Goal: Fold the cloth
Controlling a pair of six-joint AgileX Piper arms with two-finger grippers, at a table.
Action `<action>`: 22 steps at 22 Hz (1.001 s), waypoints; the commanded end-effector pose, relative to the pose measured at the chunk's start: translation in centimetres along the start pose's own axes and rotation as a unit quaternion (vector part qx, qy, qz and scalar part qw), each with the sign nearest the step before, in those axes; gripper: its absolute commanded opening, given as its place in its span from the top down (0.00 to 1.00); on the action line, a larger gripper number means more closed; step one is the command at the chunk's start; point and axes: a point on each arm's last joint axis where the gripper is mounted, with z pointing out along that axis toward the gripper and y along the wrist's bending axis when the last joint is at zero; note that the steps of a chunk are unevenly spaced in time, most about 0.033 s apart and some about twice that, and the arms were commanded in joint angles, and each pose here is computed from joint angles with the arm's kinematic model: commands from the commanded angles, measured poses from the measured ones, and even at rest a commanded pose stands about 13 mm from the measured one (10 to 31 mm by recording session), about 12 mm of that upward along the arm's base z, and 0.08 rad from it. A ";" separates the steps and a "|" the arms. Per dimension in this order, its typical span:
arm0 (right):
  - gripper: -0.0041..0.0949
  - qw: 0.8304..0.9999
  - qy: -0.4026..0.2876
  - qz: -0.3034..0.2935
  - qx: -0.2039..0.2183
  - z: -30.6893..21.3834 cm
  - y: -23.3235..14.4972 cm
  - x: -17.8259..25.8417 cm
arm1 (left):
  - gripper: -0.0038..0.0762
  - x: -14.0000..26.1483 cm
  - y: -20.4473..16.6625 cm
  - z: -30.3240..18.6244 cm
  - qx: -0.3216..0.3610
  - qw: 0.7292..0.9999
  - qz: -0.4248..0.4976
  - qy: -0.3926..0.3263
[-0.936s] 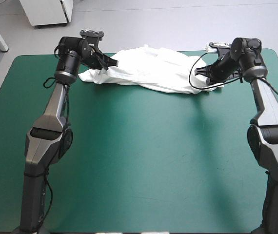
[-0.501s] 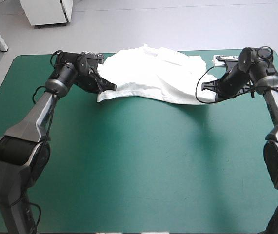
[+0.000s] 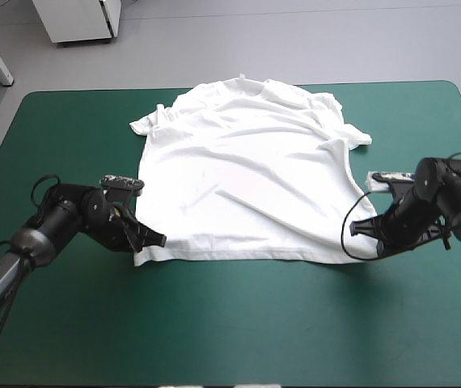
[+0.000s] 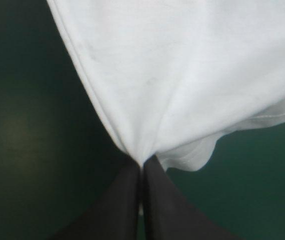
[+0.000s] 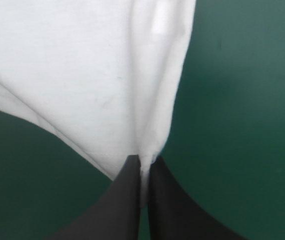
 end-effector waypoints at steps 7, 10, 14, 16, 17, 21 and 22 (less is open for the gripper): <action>0.96 1.000 0.018 0.002 0.002 -0.6 -0.1 8.4 | 0.98 6.4 -1.4 -2.7 0.072 0.997 0.015 0.029; 0.96 1.000 0.021 0.018 -0.007 0.1 0.0 11.6 | 0.98 9.8 -1.6 -2.4 0.091 0.994 0.006 0.067; 0.96 0.999 0.015 0.030 -0.014 0.7 0.0 14.1 | 0.98 12.9 -1.9 -3.0 0.108 0.992 0.001 0.069; 0.96 0.999 0.011 0.040 -0.024 0.9 0.2 14.8 | 0.98 13.8 -2.2 -3.7 0.126 0.990 -0.001 0.069; 0.96 0.999 0.012 0.041 -0.026 1.0 0.2 14.9 | 0.98 13.9 -2.3 -3.8 0.129 0.989 -0.001 0.073; 0.96 0.998 0.014 0.047 -0.032 1.0 0.3 15.0 | 0.98 14.0 -2.3 -3.9 0.129 0.989 0.002 0.068; 0.96 0.998 0.014 0.047 -0.033 1.0 0.3 15.0 | 0.98 13.9 -2.3 -3.9 0.128 0.990 0.001 0.061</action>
